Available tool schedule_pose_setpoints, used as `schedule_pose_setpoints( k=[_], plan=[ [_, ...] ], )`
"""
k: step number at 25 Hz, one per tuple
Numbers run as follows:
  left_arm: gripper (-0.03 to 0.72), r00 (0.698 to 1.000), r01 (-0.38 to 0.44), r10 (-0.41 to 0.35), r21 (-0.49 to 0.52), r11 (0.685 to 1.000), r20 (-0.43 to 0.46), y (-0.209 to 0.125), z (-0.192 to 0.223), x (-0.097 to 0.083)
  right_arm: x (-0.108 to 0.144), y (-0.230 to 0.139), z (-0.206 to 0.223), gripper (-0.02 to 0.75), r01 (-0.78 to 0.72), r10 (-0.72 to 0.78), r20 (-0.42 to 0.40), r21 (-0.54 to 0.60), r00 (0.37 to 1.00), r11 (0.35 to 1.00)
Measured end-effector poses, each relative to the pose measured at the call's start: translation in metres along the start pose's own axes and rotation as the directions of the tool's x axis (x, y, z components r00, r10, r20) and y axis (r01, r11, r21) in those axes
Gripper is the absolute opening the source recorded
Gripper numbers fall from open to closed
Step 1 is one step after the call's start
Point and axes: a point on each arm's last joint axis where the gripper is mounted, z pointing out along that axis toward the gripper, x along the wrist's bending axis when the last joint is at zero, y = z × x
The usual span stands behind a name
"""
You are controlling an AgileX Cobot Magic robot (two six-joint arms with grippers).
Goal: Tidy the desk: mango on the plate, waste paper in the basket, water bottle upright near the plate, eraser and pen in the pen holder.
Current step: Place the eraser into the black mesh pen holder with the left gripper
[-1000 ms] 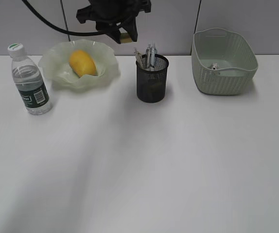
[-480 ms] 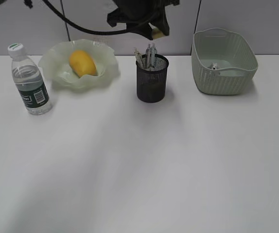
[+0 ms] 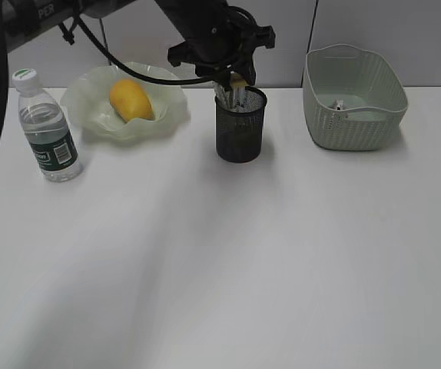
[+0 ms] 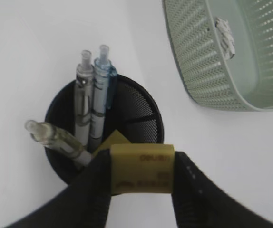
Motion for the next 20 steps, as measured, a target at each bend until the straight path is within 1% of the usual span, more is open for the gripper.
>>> schedule_pose_setpoints(
  k=[3, 8, 15, 20],
  plan=[
    [0.301, 1.0, -0.008, 0.008, -0.022, 1.0, -0.005, 0.002, 0.0, 0.0005, 0.0, 0.0, 0.0, 0.561, 0.0, 0.0, 0.0, 0.0, 1.0, 1.0],
    [0.331, 1.0, -0.009, 0.009, -0.043, 0.999, 0.001, 0.004, -0.0001, -0.0001, 0.0, 0.0, 0.0, 0.561, 0.0, 0.0, 0.0, 0.0, 1.0, 1.0],
    [0.468, 1.0, -0.013, 0.012, -0.046, 0.999, -0.005, 0.0042, -0.0001, 0.0004, 0.0, 0.0, 0.0, 0.561, 0.0, 0.0, 0.0, 0.0, 1.0, 1.0],
    [0.489, 1.0, -0.011, 0.011, -0.046, 0.999, -0.002, 0.0044, -0.0016, -0.0002, 0.0, 0.0, 0.0, 0.561, 0.0, 0.0, 0.0, 0.0, 1.0, 1.0]
  ],
)
